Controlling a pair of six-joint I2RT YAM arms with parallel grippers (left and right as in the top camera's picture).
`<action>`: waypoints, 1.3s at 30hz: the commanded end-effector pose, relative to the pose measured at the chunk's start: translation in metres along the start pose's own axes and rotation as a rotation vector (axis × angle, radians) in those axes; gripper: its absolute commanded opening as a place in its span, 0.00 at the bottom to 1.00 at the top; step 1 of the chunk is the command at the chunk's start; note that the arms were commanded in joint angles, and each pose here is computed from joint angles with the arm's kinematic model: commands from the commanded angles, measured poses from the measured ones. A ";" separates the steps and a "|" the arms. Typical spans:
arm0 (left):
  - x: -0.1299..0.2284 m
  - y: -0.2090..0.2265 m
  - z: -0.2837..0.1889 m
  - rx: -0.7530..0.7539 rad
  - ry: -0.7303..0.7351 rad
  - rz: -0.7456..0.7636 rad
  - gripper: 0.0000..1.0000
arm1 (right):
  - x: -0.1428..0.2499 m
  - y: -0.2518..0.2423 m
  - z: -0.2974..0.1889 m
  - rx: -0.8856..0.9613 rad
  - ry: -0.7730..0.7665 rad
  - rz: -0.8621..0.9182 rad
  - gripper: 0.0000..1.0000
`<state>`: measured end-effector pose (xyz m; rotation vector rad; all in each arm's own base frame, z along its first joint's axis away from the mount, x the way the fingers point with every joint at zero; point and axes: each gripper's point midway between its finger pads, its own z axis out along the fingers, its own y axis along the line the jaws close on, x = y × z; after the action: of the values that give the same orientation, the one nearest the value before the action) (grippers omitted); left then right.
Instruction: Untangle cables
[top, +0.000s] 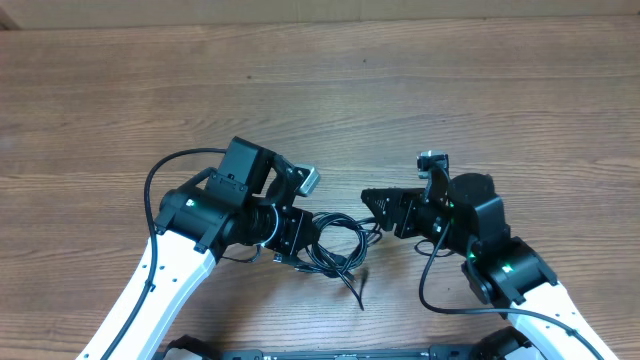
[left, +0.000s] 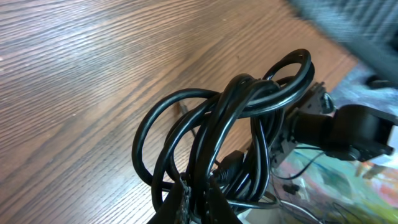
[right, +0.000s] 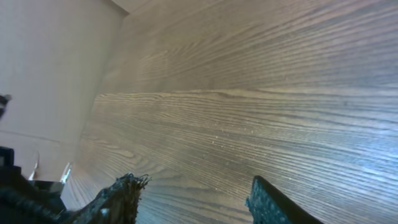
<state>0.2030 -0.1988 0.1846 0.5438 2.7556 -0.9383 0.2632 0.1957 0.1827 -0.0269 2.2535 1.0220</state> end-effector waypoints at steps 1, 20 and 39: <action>-0.002 0.004 -0.001 -0.032 -0.007 -0.020 0.04 | -0.035 0.032 -0.027 -0.038 -0.115 -0.095 0.62; 0.023 -0.013 -0.042 -0.032 -0.089 -0.003 0.04 | 0.010 0.010 -0.085 0.132 -0.017 -0.013 1.00; 0.045 -0.015 -0.046 -0.027 -0.035 -0.137 0.04 | -0.012 0.024 -0.097 0.097 -0.124 0.165 1.00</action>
<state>0.1529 -0.1657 0.2088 0.3641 2.8224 -0.8874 0.2074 0.1451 0.2322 0.2374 2.2790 0.9518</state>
